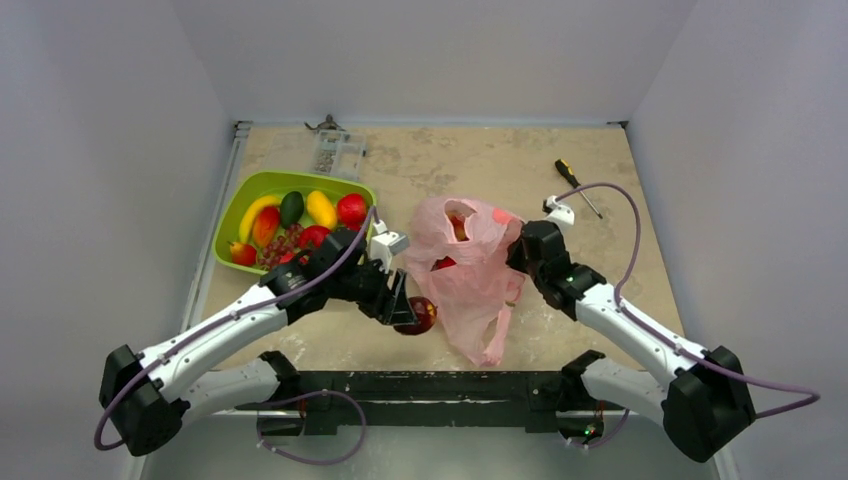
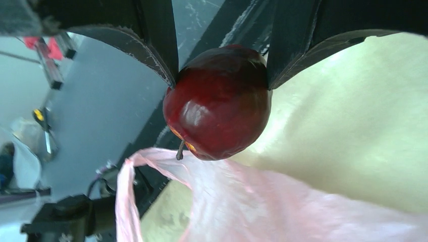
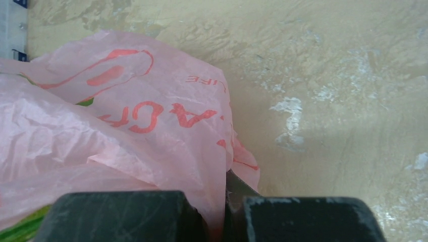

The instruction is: Take the fake fruits out of the plastic bag

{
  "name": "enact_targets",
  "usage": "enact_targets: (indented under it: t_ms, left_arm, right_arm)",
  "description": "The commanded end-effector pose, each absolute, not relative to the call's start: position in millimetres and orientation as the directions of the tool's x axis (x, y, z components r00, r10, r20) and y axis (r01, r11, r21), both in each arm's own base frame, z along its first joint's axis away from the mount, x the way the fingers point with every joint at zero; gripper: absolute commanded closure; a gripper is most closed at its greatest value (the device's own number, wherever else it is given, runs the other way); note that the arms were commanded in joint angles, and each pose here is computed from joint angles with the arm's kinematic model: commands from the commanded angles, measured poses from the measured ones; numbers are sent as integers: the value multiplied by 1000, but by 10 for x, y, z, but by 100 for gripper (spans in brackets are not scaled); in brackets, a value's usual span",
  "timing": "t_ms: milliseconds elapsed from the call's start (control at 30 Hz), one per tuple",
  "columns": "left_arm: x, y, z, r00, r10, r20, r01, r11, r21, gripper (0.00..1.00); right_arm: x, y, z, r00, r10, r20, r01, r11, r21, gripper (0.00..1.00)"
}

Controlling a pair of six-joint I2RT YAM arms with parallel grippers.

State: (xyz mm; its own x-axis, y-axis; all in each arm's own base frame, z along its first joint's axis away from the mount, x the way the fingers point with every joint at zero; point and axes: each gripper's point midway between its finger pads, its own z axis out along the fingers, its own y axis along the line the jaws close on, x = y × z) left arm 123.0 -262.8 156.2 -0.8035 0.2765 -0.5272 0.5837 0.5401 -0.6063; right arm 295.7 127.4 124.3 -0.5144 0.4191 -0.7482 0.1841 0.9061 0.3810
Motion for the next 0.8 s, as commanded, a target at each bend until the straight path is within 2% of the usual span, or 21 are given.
enact_targets:
  t_ms: [0, 233, 433, 600, 700, 767]
  left_arm:
    - [1631, -2362, 1971, -708, 182, -682, 591, 682, -431, 100]
    - [2185, -1750, 2336, -655, 49, -754, 421, 852, -311, 100]
    - [2784, -1054, 2310, -615, -74, -785, 65, 987, -144, 100]
    - [3020, -626, 2079, -581, -157, -799, -185, 981, -58, 99]
    - [2970, -323, 1869, -559, -232, -796, -367, 930, -13, 99]
    - [2916, -189, 1800, -523, -272, -808, -445, 895, -13, 93]
  right_arm:
    - [2863, 1056, 1148, -494, 406, -768, 229, 914, 336, 100]
    - [2577, 1240, 1076, -553, 379, -741, 65, 907, 416, 100]
    - [2348, 1628, 1038, -647, 309, -697, -147, 846, 512, 100]
    - [2187, 1830, 977, -694, 286, -661, -235, 778, 583, 100]
    - [2153, 1879, 964, -703, 299, -645, -242, 753, 613, 100]
    - [2144, 1898, 959, -708, 304, -638, -242, 744, 623, 100]
